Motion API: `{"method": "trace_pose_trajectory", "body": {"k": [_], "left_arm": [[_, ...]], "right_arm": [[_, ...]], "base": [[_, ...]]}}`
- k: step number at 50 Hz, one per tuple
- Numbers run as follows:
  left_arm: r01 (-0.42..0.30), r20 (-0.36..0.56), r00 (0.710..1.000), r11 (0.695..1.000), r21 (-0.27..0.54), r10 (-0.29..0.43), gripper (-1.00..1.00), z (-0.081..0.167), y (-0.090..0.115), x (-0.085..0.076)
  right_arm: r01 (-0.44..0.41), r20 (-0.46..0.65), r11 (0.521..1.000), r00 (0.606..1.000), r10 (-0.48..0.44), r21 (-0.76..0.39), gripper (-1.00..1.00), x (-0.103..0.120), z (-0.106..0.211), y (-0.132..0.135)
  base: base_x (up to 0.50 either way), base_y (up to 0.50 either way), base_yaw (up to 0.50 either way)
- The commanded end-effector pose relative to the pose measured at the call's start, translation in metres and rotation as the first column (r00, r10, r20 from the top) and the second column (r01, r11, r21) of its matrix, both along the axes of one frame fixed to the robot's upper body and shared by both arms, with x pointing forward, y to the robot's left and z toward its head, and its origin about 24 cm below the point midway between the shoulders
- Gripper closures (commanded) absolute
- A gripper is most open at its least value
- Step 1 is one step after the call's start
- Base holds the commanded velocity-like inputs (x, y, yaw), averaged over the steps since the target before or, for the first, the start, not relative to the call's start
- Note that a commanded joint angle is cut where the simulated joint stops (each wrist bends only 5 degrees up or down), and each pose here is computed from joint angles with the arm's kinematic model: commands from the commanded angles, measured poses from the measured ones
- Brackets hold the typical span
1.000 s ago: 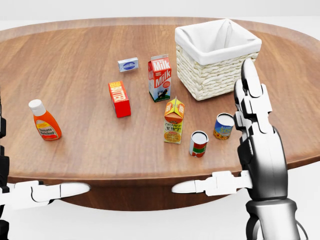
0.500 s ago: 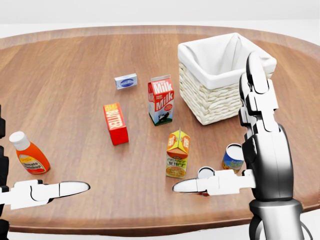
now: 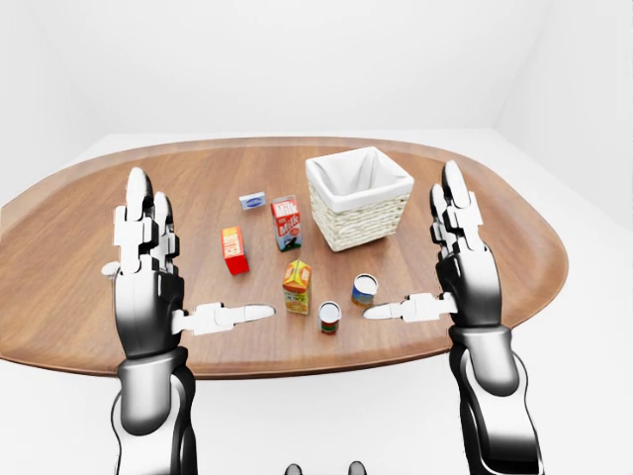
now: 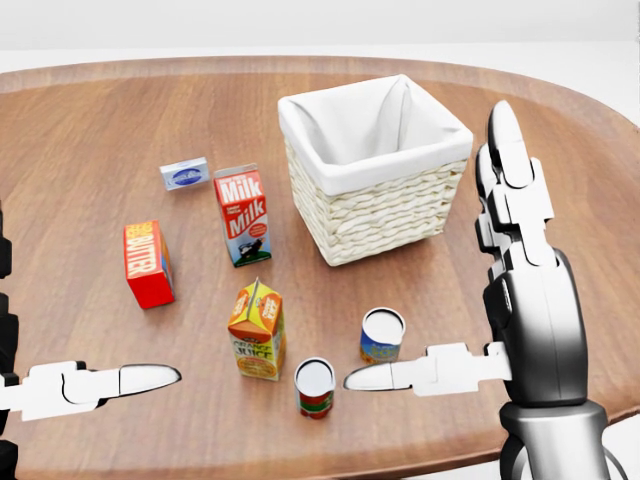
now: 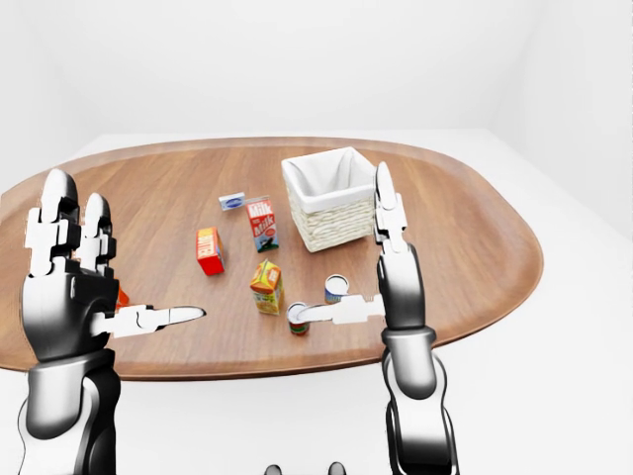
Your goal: Pick up the orange juice, and put it in the basket.
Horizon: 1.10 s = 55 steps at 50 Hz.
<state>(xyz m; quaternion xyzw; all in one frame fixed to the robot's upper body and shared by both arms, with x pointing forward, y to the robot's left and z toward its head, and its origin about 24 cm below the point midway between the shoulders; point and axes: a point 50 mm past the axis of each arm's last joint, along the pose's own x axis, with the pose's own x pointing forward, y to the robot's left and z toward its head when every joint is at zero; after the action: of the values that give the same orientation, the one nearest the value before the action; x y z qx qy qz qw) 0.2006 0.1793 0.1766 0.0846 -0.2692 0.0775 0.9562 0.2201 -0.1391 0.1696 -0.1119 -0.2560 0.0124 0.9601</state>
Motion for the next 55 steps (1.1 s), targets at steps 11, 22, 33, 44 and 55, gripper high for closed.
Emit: {"method": "trace_pose_trajectory", "body": {"k": [11,22,33,44,55], "left_arm": [[0.001,0.002,1.0,1.0,0.0,-0.001,-1.0,0.0,0.0,0.0],[0.002,0.007,1.0,1.0,0.002,-0.002,-1.0,0.002,0.0,-0.001],[0.002,0.011,1.0,1.0,0.002,-0.002,-1.0,0.002,-0.001,-0.002],[0.003,0.009,1.0,1.0,0.003,-0.003,-1.0,0.002,-0.001,-0.001],[0.003,0.004,1.0,1.0,0.003,-0.003,-1.0,0.001,0.0,0.0]], "right_arm": [[-0.004,-0.013,1.0,1.0,0.003,-0.029,-1.0,-0.001,-0.003,0.003],[-0.006,-0.01,0.999,1.0,0.006,-0.034,-1.0,-0.002,-0.002,0.004],[-0.011,-0.009,0.999,1.0,0.01,-0.045,-1.0,-0.002,-0.002,0.006],[-0.009,0.0,0.997,1.0,0.009,-0.076,-1.0,-0.003,0.0,0.009],[-0.001,0.024,0.996,1.0,0.003,-0.086,-1.0,-0.004,0.004,0.011]], "base": [[0.25,-0.28,0.0],[0.5,0.0,0.0],[0.5,0.0,0.0],[0.5,0.04,0.0],[0.48,0.23,0.0]]}}
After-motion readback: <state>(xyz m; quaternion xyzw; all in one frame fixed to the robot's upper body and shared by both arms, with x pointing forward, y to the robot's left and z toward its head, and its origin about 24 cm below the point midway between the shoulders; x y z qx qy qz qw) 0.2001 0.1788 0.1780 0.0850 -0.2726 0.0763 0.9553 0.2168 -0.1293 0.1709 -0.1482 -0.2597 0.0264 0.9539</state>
